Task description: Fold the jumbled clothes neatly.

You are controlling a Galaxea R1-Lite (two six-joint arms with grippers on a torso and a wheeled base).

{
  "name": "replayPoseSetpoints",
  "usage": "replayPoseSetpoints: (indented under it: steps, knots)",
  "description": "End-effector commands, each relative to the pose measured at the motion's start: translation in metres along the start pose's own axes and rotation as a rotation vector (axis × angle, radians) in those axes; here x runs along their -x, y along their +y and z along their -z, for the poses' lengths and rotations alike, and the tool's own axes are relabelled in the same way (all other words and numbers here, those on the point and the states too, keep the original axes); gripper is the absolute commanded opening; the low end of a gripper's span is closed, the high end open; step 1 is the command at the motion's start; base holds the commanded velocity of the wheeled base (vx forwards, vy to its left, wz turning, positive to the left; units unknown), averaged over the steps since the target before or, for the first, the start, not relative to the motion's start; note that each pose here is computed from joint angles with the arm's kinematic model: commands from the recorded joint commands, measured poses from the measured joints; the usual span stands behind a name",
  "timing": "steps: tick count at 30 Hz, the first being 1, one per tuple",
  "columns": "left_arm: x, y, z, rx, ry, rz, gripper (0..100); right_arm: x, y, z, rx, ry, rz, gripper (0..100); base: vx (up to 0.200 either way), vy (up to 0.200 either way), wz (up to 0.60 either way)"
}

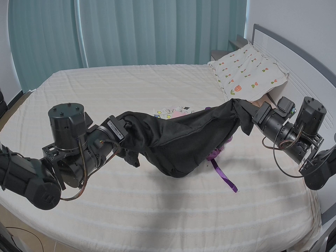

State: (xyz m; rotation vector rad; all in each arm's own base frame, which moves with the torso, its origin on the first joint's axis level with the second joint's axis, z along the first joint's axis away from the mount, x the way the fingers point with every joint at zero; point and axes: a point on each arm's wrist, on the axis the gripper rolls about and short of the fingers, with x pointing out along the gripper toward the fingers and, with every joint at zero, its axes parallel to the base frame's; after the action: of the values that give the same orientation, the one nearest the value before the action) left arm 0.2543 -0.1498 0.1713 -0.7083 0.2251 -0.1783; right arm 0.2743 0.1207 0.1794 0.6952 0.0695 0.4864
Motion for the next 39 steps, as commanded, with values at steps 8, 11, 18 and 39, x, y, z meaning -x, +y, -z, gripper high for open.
replayPoseSetpoints:
  steps: [8, 11, 18, 39]
  knots:
    - [0.028, -0.003, 0.017, -0.019, 0.078, 0.035, 0, 0.042, 0.015, -0.024, -0.002, 0.103, 0.036, 0, 0.000, 0.000, 0.00]
    - [0.027, -0.003, 0.018, -0.019, 0.083, 0.035, 0, 0.044, 0.012, -0.020, 0.027, 0.122, 0.050, 0, 0.000, 0.000, 0.00]
    - [0.029, -0.003, 0.020, -0.016, 0.087, 0.035, 0, 0.046, 0.005, -0.012, 0.029, 0.153, 0.075, 0, -0.086, 0.000, 0.00]
    - [0.048, 0.019, 0.029, -0.005, 0.135, -0.021, 0, 0.036, -0.003, -0.001, 0.016, 0.184, 0.105, 0, -0.057, 0.000, 0.00]
